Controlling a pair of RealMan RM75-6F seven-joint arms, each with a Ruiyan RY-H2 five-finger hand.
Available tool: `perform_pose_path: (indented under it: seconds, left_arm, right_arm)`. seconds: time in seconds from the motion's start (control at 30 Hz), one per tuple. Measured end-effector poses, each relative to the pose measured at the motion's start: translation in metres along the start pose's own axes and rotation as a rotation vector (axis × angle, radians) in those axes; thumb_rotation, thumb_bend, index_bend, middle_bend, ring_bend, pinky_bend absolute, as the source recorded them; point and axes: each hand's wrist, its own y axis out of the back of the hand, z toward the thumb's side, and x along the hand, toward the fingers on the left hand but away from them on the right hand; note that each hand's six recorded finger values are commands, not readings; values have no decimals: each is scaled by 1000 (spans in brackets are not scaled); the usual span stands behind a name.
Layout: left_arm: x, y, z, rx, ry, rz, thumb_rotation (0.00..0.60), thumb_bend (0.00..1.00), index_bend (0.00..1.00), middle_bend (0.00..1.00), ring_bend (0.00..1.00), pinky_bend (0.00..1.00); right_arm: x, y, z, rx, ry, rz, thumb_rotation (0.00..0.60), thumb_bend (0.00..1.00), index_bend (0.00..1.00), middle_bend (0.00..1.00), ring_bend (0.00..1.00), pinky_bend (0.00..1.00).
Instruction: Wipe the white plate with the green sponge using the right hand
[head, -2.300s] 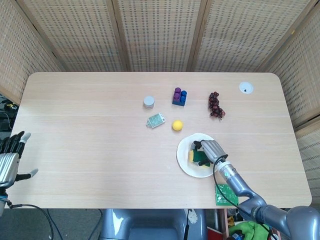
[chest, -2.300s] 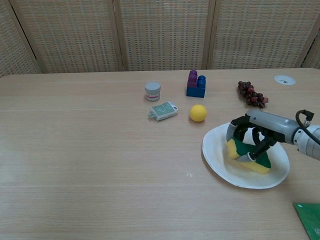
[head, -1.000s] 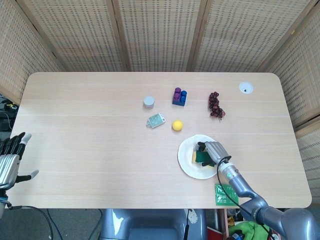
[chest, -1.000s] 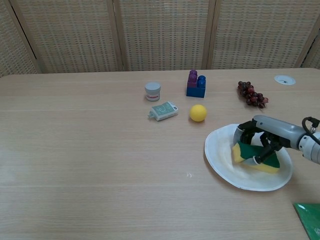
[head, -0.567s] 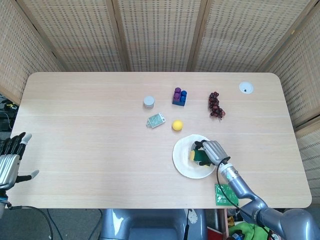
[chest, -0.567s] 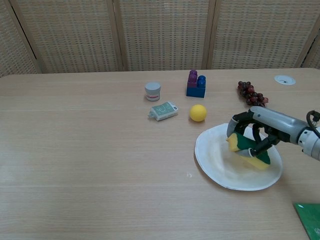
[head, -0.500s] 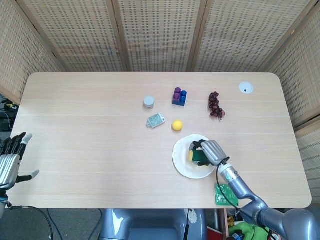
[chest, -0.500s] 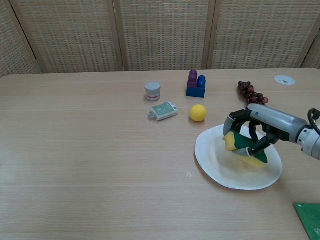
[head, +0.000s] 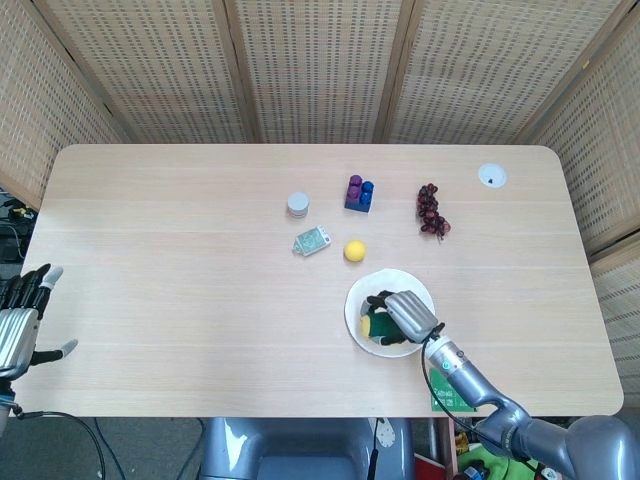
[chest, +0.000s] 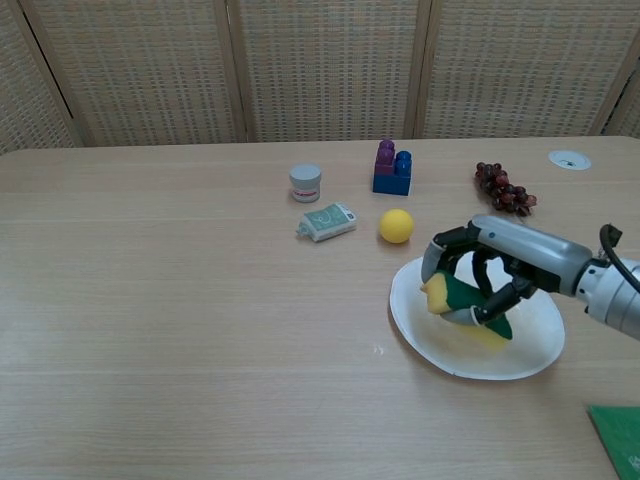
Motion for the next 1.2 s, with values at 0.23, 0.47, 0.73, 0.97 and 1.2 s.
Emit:
perform_pose_path:
  seconds: [0.23,0.47,0.73,0.97,1.2]
  left_arm:
    - [0,0,0,1,1,-1,600,0,0,0,0,0]
    - [0,-1,1,6,0,-2,600,0,0,0,0,0]
    - [0,-2,1,7,2,-3,600,0,0,0,0,0]
    - [-1,-2,1,4,-1,-4,600,0,0,0,0,0]
    - [-1,-1,1,2,-2,-2,600,0,0,0,0,0]
  right_arm:
    - [-1,2,-14,-127,-63,-50,600,369,454,520,396,622]
    - [8,-12,-32,-124,-100,-37,600,396,457,523,396,622]
    - [14,-33,-34,-122,-87,-6,600,420,468,530,396,622]
    - [12,-26,-26,-135,-39,-42,600,422,469,533,396,622]
    - [6,-9,-20,-135,-11,-87,600,422,469,534,396,622]
